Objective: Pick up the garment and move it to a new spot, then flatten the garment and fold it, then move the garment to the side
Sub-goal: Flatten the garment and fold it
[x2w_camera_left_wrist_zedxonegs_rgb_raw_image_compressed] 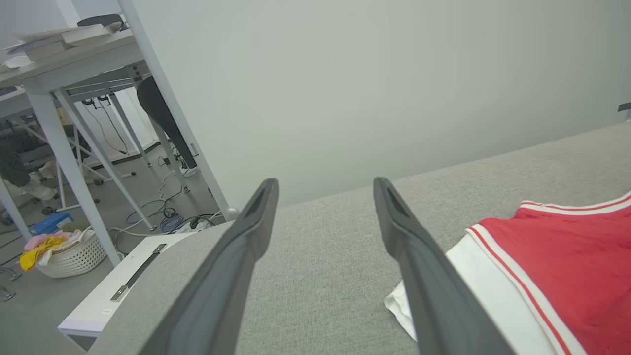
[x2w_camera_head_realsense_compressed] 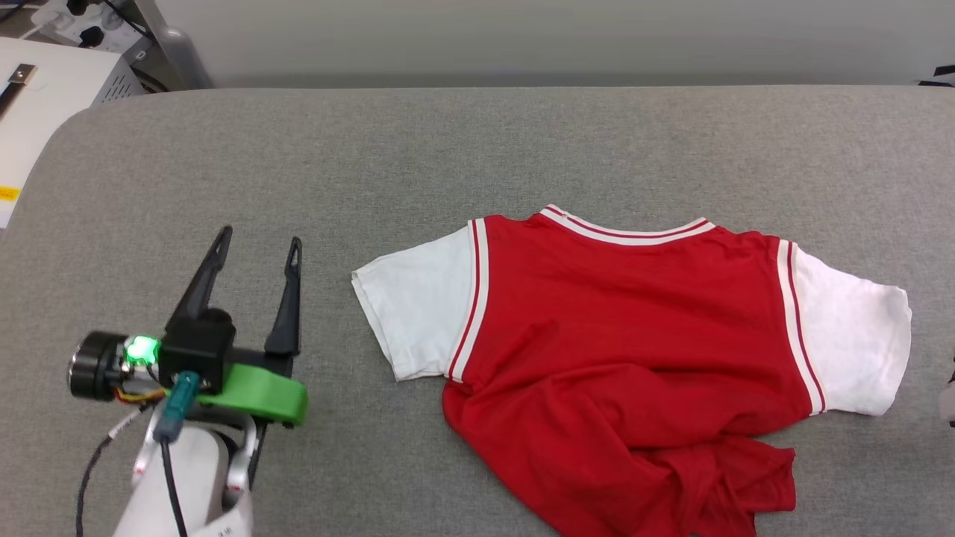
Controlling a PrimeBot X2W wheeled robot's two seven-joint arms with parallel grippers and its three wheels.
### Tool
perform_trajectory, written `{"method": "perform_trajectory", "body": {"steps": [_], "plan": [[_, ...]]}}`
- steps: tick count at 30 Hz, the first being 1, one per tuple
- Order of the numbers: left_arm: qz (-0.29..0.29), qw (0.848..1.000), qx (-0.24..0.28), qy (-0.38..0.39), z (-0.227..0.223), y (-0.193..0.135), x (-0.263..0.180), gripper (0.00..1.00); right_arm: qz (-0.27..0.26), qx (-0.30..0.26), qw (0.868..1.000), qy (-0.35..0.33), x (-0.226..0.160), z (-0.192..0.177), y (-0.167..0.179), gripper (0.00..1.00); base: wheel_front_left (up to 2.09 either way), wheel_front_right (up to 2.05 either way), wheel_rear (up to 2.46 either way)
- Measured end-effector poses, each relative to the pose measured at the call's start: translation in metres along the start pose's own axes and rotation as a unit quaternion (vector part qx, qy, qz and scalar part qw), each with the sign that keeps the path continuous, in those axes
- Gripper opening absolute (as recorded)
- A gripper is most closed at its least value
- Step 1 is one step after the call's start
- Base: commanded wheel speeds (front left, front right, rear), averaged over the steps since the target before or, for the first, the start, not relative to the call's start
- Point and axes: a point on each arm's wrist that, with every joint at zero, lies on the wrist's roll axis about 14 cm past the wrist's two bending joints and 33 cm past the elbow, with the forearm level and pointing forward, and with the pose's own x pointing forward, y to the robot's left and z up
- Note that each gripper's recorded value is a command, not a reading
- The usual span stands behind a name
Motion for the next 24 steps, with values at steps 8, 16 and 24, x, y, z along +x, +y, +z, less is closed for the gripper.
{"method": "perform_trajectory", "body": {"steps": [8,16,24], "plan": [[-0.07,0.996,-0.023,0.059,-0.004,0.002,0.058,1.0,0.048,-0.03,0.998,-0.025,-0.004,0.023,0.046,1.0,0.0,0.0,0.0],[-0.17,0.938,-0.077,0.293,-0.055,-0.038,0.072,1.0,0.073,-0.043,0.996,-0.033,-0.003,0.029,0.066,1.0,0.0,0.0,0.0],[-0.226,0.853,-0.066,0.465,-0.11,-0.056,0.054,1.0,0.076,-0.049,0.996,-0.012,0.001,0.013,0.067,1.0,0.0,0.0,0.0]]}}
